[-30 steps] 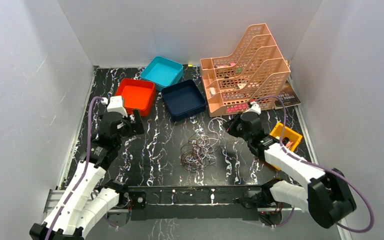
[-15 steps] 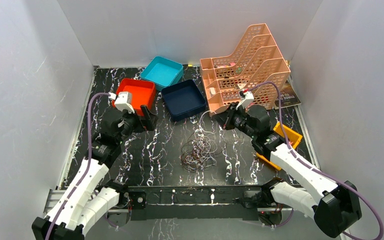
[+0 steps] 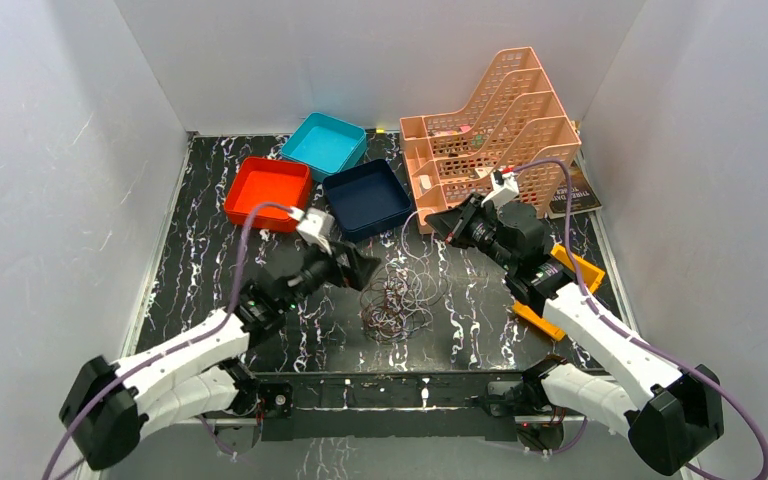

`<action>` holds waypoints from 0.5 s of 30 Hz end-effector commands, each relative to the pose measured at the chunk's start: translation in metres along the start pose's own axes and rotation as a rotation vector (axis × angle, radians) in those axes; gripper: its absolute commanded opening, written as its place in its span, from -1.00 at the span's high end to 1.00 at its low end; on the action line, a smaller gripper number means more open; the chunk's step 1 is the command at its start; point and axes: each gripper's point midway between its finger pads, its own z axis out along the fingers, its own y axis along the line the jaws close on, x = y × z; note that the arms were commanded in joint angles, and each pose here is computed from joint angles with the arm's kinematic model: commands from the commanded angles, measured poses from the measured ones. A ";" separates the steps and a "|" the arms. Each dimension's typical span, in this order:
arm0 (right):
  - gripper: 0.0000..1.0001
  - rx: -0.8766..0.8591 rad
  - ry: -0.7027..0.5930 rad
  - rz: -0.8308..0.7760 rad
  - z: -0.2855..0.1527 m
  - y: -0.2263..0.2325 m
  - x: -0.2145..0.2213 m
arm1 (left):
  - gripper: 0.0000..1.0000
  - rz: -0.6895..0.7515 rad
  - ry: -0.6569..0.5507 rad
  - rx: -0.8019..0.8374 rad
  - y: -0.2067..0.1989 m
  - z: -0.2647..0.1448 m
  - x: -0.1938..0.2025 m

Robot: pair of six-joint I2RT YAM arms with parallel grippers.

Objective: Untangle the cables

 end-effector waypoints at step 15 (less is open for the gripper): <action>1.00 -0.075 -0.013 0.036 -0.012 0.030 -0.014 | -0.97 0.251 -0.245 0.189 -0.095 0.071 0.043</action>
